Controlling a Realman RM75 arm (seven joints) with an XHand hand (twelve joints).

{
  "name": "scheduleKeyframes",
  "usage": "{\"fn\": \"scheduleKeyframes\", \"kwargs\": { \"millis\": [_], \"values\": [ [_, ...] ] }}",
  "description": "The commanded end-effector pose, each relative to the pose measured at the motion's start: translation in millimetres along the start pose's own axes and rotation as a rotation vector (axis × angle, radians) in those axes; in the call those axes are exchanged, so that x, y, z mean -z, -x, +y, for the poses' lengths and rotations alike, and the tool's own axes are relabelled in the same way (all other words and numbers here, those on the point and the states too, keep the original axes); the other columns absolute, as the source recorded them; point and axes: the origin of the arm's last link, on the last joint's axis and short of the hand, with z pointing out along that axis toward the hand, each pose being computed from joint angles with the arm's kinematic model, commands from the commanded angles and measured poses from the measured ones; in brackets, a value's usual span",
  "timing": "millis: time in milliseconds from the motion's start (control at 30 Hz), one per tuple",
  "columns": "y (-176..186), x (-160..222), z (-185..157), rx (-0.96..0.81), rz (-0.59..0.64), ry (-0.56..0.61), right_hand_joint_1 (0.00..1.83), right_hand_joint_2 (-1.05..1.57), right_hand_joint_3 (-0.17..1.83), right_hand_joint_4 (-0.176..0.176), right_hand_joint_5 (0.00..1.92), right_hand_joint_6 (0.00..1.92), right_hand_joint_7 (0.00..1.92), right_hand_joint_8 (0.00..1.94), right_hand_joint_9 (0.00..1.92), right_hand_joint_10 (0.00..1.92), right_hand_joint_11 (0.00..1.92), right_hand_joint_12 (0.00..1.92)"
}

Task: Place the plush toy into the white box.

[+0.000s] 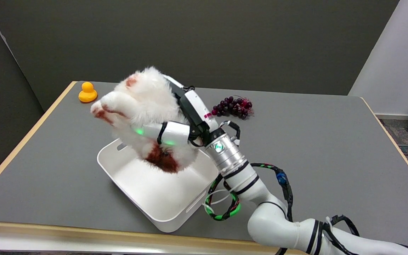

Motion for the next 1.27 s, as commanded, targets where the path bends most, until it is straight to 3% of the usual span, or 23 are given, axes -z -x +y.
{"fn": "scheduleKeyframes", "kwargs": {
  "millis": [33, 67, 133, 167, 233, 300, 367, 500, 567, 667, 733, 933, 1000, 1067, 1167, 1267],
  "values": [
    [21, 19, 15, -0.187, -0.066, 0.047, 1.28, 1.19, 0.21, -0.144, 0.49, 1.59, 0.73, 1.46, 0.74, 1.61, 0.63, 1.92],
    [22, 20, 18, -0.172, -0.076, 0.052, 1.18, 1.19, 0.24, -0.110, 0.50, 1.62, 0.76, 1.49, 0.75, 1.56, 0.62, 1.92],
    [24, 21, 21, -0.144, -0.092, 0.056, 1.14, 1.25, 0.16, -0.106, 0.48, 1.62, 0.76, 1.52, 0.73, 1.51, 0.53, 1.92],
    [23, 20, 24, -0.121, -0.101, 0.058, 1.03, 1.18, 0.25, -0.107, 0.42, 1.42, 0.67, 1.35, 0.63, 1.37, 0.43, 1.83],
    [21, 19, 28, -0.093, -0.111, 0.059, 0.52, 0.70, 0.96, -0.083, 0.16, 0.41, 0.24, 0.41, 0.17, 0.71, 0.12, 1.32],
    [20, 17, 30, -0.080, -0.120, 0.058, 0.45, 0.64, 0.95, -0.056, 0.07, 0.33, 0.07, 0.19, 0.01, 0.45, 0.00, 1.03],
    [18, 16, 31, -0.068, -0.125, 0.057, 0.38, 0.62, 0.89, -0.037, 0.03, 0.12, 0.00, 0.00, 0.00, 0.00, 0.00, 0.52],
    [14, 16, 33, -0.061, -0.124, 0.065, 0.38, 0.62, 0.86, -0.036, 0.00, 0.07, 0.00, 0.00, 0.00, 0.00, 0.00, 0.10],
    [9, 18, 34, -0.055, -0.113, 0.065, 0.39, 0.61, 0.85, -0.040, 0.00, 0.06, 0.00, 0.00, 0.00, 0.00, 0.00, 0.01],
    [-8, 21, 31, -0.042, -0.048, 0.029, 0.39, 0.67, 0.68, -0.037, 0.00, 0.05, 0.00, 0.00, 0.00, 0.00, 0.00, 0.00],
    [-29, 24, 26, -0.020, 0.032, -0.025, 0.39, 0.67, 0.68, -0.038, 0.00, 0.06, 0.00, 0.00, 0.00, 0.00, 0.00, 0.00],
    [-129, 47, 9, 0.061, 0.383, -0.169, 0.38, 0.67, 0.70, -0.040, 0.00, 0.05, 0.00, 0.00, 0.00, 0.00, 0.00, 0.00],
    [-160, 57, 5, 0.073, 0.475, -0.179, 0.38, 0.67, 0.71, -0.039, 0.00, 0.05, 0.00, 0.00, 0.00, 0.00, 0.00, 0.00],
    [-187, 63, 3, 0.092, 0.533, -0.180, 0.41, 0.61, 0.84, -0.039, 0.00, 0.07, 0.00, 0.00, 0.00, 0.00, 0.00, 0.00],
    [-230, 72, 2, 0.113, 0.602, -0.161, 0.36, 0.68, 0.72, -0.041, 0.00, 0.07, 0.00, 0.00, 0.00, 0.00, 0.00, 0.00],
    [-264, 80, 2, 0.116, 0.653, -0.142, 0.34, 0.69, 0.73, -0.041, 0.00, 0.07, 0.00, 0.00, 0.00, 0.00, 0.00, 0.00]
  ]
}}
